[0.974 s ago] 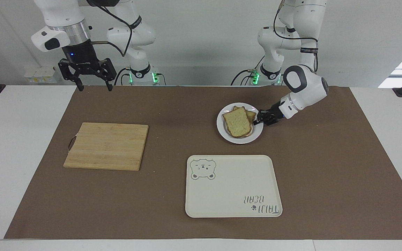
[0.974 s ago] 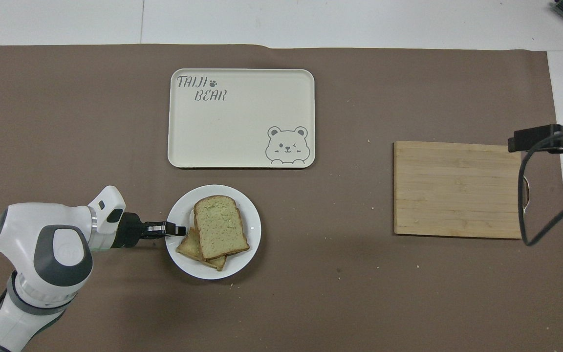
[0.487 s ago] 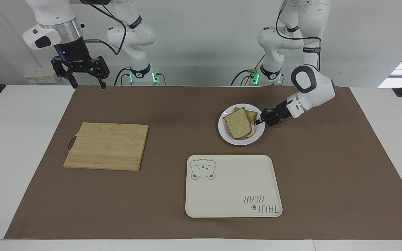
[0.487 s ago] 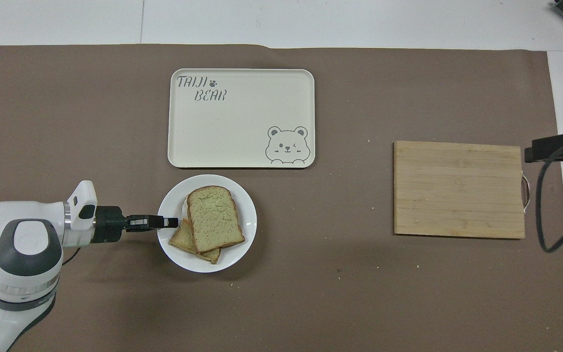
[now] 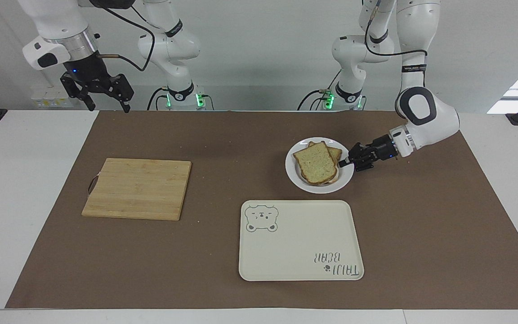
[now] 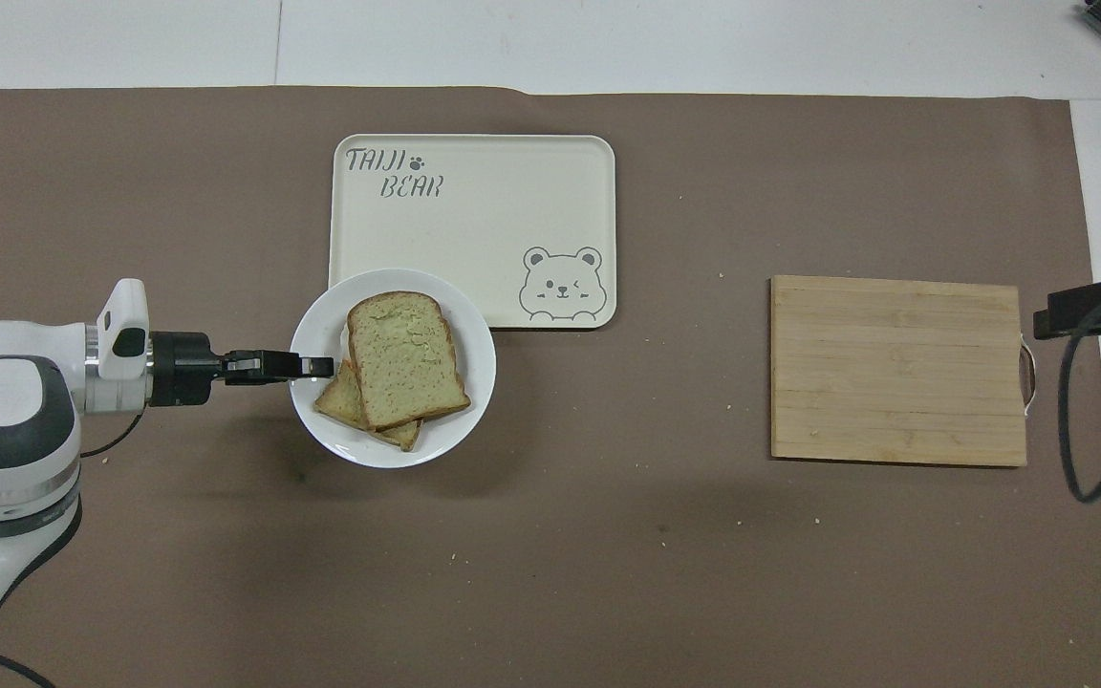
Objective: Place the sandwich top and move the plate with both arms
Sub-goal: 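Grip the white plate rim with the left gripper, then slide the plate with the left gripper onto the bear tray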
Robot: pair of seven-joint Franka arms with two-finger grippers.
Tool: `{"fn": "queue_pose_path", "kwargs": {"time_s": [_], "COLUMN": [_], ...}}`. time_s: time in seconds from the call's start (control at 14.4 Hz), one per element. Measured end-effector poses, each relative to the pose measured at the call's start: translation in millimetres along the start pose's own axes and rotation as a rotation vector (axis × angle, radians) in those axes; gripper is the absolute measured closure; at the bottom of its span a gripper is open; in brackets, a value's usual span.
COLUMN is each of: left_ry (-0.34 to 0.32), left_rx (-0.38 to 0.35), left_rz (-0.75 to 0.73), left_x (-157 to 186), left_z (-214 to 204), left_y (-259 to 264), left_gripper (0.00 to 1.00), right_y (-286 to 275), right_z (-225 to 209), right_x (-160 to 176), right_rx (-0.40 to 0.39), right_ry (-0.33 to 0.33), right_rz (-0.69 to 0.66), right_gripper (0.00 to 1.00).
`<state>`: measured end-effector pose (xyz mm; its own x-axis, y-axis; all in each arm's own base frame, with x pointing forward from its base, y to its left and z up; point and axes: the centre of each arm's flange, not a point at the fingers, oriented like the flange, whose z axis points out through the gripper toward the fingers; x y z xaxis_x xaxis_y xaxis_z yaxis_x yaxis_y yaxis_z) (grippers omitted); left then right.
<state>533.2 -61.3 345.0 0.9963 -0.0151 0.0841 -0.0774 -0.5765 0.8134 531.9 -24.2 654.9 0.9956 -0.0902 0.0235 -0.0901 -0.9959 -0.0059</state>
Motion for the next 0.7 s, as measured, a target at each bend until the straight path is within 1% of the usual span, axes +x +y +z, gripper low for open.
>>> {"fn": "queue_pose_path", "kwargs": {"time_s": [0.28,0.63,0.7], "left_ry": [0.003,0.035,0.05], "left_rx": [0.047,0.064,0.074], "left_rz": [-0.034,-0.126,-0.136], "left_x": [53,92,99], "left_z": [0,13,15], "left_y": [9,6,2], "left_gripper": [0.91,0.91,0.91], "right_y": [-1,0,0], "right_z": [1,3,3], "right_x": [0,0,0], "right_rx": [0.0,0.0,0.0], "right_ry": [-0.003,-0.006,-0.006], "right_rz": [-0.009,-0.079,-0.08], "right_gripper": [0.0,0.0,0.0]}}
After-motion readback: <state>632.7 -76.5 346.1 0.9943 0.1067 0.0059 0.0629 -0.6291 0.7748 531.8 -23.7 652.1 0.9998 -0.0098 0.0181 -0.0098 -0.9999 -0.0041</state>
